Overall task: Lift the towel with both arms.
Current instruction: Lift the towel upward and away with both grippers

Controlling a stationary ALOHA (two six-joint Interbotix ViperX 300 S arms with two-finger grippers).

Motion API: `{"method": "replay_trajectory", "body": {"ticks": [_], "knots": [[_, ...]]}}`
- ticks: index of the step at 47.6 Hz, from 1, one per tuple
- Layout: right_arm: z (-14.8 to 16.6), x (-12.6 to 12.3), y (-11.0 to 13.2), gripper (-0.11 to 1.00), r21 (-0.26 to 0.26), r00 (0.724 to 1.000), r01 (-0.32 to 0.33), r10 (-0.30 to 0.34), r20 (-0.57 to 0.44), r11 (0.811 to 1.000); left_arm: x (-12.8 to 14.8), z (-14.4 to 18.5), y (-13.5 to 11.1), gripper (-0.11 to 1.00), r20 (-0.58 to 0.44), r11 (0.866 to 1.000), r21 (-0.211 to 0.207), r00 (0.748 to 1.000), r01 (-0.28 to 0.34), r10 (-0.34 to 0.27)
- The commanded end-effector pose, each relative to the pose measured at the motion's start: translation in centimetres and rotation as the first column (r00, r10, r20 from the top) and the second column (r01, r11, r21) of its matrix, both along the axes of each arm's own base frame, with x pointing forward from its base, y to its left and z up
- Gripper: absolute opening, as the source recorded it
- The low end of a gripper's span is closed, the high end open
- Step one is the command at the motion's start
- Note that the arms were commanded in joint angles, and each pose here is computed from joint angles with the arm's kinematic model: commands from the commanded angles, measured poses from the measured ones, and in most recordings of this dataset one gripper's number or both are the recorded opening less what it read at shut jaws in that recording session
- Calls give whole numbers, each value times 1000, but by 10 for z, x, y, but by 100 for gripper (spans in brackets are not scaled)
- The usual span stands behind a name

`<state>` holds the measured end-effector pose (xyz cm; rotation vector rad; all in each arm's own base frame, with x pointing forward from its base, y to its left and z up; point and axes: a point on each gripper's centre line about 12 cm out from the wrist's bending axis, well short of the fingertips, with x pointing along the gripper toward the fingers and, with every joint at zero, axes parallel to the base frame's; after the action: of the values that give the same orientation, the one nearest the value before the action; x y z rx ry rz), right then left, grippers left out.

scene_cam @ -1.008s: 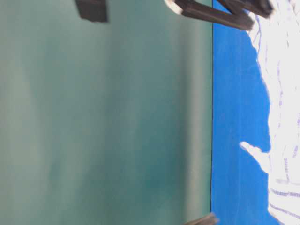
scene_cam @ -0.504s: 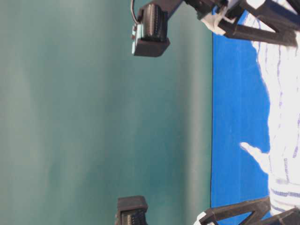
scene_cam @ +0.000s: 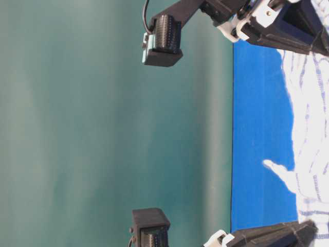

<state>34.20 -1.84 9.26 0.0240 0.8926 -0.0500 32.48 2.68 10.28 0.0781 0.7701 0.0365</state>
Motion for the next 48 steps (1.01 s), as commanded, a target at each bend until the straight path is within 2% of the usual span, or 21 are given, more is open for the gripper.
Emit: {"method": "replay_trajectory", "body": {"ticks": [1, 9, 14, 21, 30, 48], "knots": [[19, 5, 0, 6, -1, 998, 1, -1, 57, 1000, 4, 14, 1, 1, 35, 1000, -1, 999, -6, 6], [48, 6, 0, 6, -1, 994, 4, -4, 110, 1000, -1, 44, 1, 1, 68, 1000, -2, 998, -7, 7], [79, 7, 0, 6, -3, 988, 4, -4, 154, 1000, -7, 69, 0, 1, 102, 1000, -7, 995, -12, 12], [120, 7, -5, 6, -10, 973, 16, -13, 229, 1000, -17, 116, 0, 1, 201, 999, -33, 979, -32, 38], [165, 7, -18, 6, -21, 952, 52, -43, 303, 998, -35, 173, -2, 1, 333, 997, -58, 941, -43, 60], [257, 12, -46, 6, -79, 885, 119, -70, 460, 990, -67, 253, 10, 1, 488, 995, -45, 867, -87, 98]]}}
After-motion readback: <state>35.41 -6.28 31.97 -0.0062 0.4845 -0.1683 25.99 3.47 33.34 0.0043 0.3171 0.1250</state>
